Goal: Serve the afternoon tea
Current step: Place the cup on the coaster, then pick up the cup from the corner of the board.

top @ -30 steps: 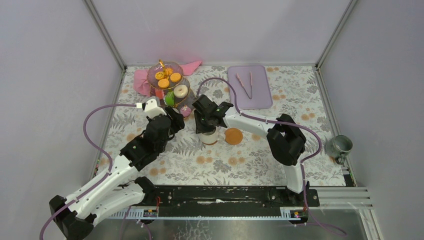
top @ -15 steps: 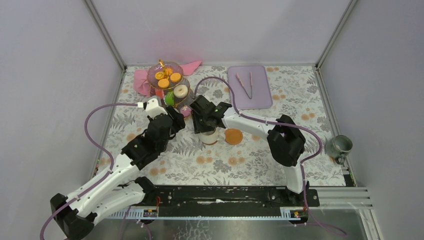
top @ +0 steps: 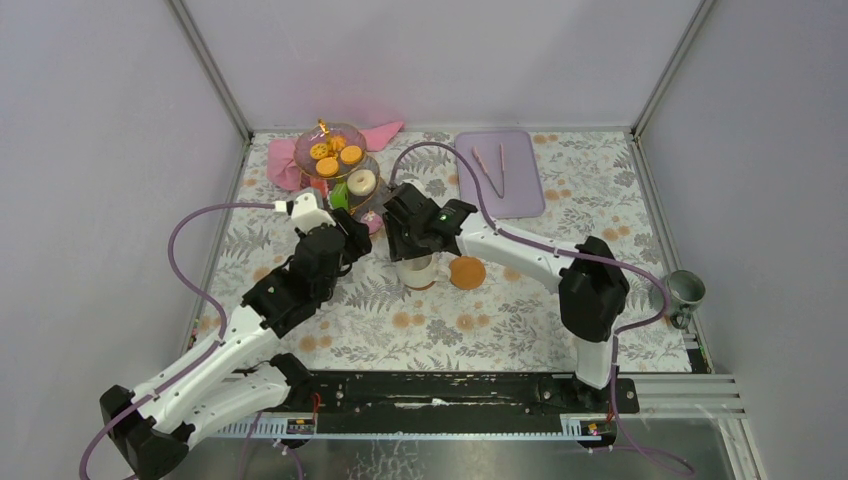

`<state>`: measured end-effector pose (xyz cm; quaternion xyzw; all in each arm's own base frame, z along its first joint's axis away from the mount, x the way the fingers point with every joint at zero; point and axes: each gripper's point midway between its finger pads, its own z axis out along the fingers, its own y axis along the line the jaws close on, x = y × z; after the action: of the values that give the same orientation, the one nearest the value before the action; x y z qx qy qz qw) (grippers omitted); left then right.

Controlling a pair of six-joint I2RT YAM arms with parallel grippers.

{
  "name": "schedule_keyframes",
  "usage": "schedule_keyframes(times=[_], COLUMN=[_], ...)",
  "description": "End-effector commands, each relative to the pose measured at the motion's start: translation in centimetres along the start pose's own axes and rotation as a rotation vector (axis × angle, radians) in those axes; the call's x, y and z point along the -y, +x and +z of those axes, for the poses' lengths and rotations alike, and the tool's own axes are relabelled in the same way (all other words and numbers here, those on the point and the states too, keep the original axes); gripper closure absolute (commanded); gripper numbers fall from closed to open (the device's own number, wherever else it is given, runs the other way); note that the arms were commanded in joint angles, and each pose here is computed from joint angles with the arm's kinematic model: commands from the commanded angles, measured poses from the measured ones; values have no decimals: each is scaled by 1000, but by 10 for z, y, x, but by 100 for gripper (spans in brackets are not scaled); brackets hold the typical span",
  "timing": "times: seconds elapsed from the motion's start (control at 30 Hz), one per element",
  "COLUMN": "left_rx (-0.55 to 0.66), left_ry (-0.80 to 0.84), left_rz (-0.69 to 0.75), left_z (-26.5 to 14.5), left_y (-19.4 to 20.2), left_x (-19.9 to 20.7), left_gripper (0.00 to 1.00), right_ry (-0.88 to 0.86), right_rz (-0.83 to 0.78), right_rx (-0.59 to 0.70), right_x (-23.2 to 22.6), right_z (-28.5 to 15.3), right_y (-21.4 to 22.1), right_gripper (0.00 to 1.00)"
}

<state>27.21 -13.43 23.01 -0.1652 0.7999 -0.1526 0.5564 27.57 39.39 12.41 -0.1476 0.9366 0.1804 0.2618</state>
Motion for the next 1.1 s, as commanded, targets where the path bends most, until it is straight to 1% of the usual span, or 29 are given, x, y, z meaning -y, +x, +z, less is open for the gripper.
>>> schedule_keyframes(times=[0.0,0.2,0.3,0.4,0.5,0.57,0.67,0.73,0.9,1.07], left_rx=[59,59,57,51,51,56,48,38,14,4], left_ry=[10,15,18,19,34,46,68,89,153,207], left_rz=[-15,-10,-8,6,8,1,-9,-22,-40,-44], left_z=[-3,-3,-3,-1,-2,-5,-6,-5,-6,-7], left_y=[-22,-23,-22,-18,-21,-23,-22,-18,-12,-9], left_x=[9,11,11,11,14,16,19,23,39,54], left_gripper=[39,39,39,39,39,39,39,39,39,39], right_ry=[-34,4,50,121,221,292,435,508,708,805], right_rz=[-12,-10,-7,-2,53,132,274,354,485,644], right_rx=[110,181,234,271,299,313,373,402,427,459], right_x=[-12,1,17,43,86,125,191,226,290,340], right_z=[-41,-72,-97,-119,-140,-153,-178,-191,-222,-238], right_y=[-31,-41,-45,-41,-31,-23,-13,-3,17,31], right_gripper=[50,50,50,49,49,48,46,45,43,43])
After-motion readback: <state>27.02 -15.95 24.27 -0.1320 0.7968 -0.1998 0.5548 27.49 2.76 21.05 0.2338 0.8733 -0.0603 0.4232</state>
